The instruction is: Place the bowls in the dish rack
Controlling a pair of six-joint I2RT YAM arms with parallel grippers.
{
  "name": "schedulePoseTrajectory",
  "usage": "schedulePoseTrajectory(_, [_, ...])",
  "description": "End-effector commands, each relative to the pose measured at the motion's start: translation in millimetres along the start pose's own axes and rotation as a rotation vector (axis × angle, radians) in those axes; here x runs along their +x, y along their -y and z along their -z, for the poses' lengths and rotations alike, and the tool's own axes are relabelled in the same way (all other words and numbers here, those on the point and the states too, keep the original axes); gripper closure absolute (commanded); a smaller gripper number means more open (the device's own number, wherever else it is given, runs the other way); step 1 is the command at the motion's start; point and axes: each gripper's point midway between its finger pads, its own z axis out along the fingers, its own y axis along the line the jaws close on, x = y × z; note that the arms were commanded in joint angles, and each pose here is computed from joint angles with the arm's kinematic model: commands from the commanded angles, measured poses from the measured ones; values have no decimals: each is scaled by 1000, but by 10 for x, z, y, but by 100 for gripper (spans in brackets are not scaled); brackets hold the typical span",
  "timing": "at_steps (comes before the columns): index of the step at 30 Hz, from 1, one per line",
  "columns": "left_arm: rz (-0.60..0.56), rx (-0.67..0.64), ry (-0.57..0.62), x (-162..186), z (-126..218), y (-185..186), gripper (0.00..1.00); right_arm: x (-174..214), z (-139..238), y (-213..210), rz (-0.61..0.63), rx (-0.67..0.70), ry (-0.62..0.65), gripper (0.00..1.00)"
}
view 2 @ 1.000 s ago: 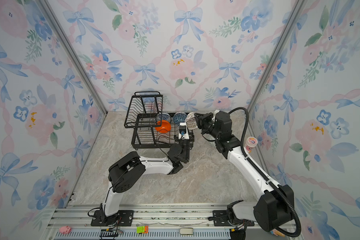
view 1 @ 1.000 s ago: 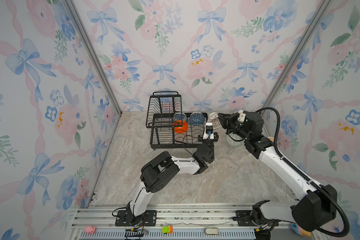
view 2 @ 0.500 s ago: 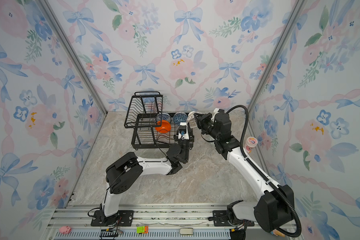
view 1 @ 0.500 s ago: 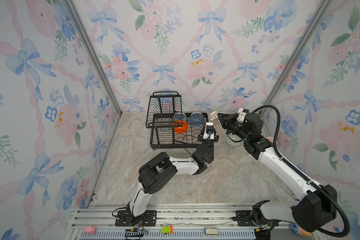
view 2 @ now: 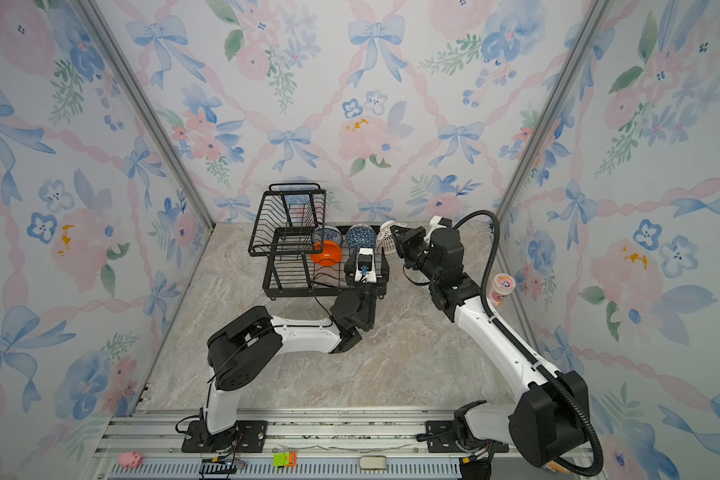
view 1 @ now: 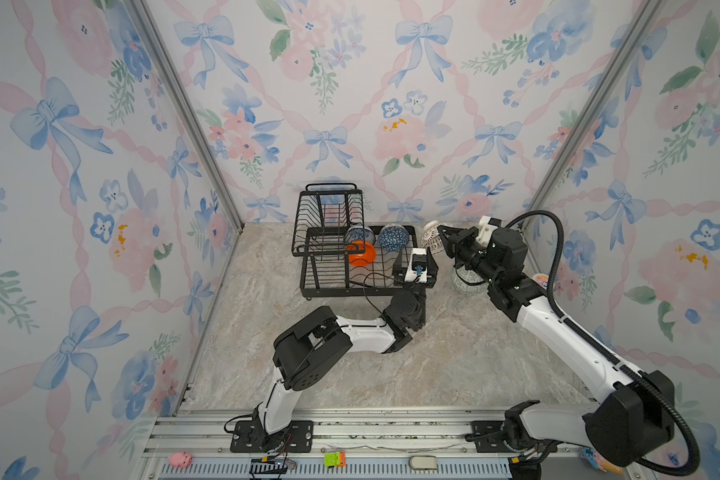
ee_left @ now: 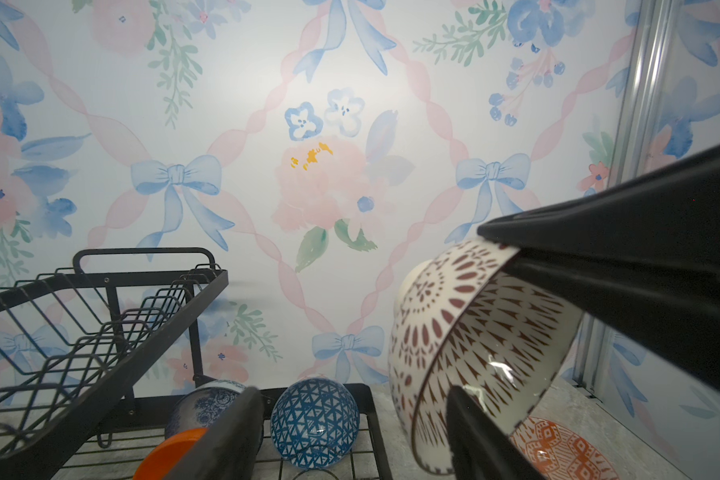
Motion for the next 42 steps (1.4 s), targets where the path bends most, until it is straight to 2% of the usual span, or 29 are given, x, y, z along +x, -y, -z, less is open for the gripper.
schedulePoseTrajectory(1, [14,-2,11,-170,45,-59,11,-67,32,-331,48,-130,43,100])
schedulePoseTrajectory(3, [3,13,3,-157,61,-50,2,-84,24,-339,53,-140,53,100])
schedulePoseTrajectory(17, [-115,111,-67,-160,210,-76,2,-209,-115,-379,68,-188,96,100])
schedulePoseTrajectory(20, [-144,176,-117,-147,240,-32,2,-200,-134,-364,60,-204,95,100])
schedulePoseTrajectory(24, [-193,256,-240,-63,245,2,2,-194,-147,-324,59,-216,98,100])
schedulePoseTrajectory(30, [-196,309,-367,-136,296,-177,2,-130,-162,-220,92,-223,97,100])
schedulePoseTrajectory(36, [-117,363,-525,-228,300,-453,2,105,-196,-39,171,-202,66,100])
schedulePoseTrajectory(42, [-112,346,-571,-201,424,-837,2,387,-305,172,210,-199,29,100])
